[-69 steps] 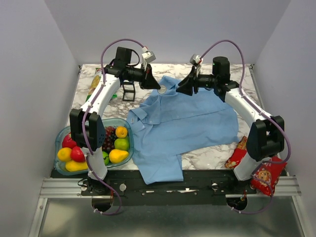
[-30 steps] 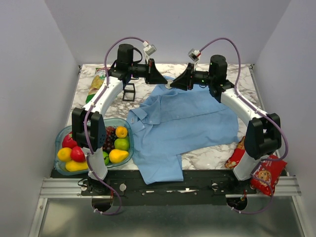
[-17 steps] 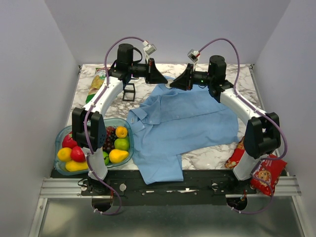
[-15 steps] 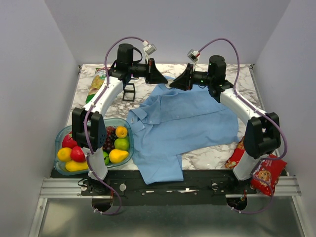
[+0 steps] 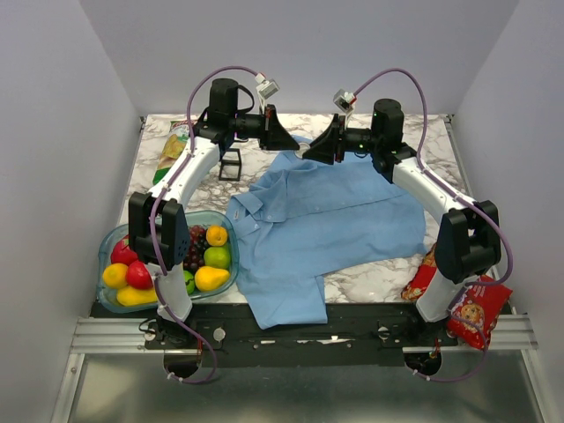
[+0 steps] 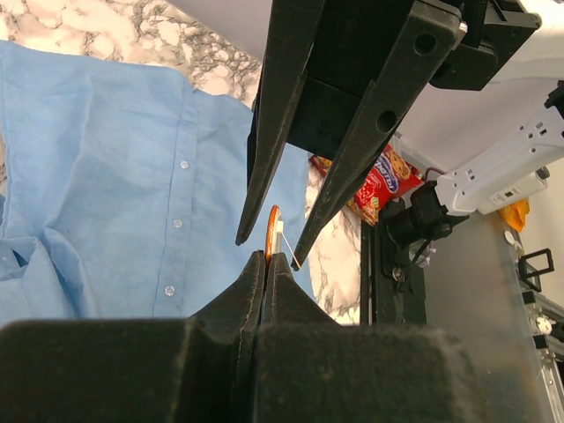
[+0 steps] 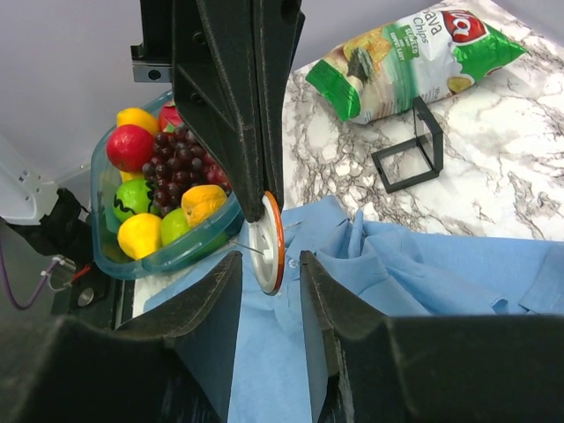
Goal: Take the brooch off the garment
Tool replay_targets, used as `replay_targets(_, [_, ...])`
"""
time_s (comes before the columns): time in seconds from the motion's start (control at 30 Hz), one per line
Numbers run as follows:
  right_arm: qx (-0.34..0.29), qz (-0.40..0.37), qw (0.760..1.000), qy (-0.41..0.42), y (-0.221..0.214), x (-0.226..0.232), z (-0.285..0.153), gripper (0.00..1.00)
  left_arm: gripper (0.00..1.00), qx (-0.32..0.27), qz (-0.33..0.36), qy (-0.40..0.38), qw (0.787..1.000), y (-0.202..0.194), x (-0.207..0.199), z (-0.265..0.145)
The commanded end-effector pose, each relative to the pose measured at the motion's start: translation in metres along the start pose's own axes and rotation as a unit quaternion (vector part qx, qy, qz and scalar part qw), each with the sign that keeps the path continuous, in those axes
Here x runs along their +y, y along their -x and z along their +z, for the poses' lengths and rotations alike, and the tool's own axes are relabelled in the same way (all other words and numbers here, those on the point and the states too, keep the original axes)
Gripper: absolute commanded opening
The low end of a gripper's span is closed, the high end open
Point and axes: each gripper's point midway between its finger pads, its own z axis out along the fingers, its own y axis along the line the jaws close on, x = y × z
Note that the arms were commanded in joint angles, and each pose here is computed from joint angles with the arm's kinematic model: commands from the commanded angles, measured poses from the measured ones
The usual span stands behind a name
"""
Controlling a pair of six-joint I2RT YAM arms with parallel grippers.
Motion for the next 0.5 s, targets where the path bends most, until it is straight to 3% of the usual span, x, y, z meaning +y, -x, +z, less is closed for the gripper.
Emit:
replay_targets(0.0, [-0.002, -0.022, 1.0, 0.016, 0.006, 0.0087, -0.0003, 0.4, 0.0, 0.007, 0.001, -0.02, 1.0, -0.0067, -0.006, 0.0015])
replay_targets(0.47, [-0.001, -0.018, 1.0, 0.002, 0.0036, 0.0027, -0.0004, 0.34, 0.0, 0.013, 0.004, -0.021, 1.0, -0.0111, -0.0069, 0.0012])
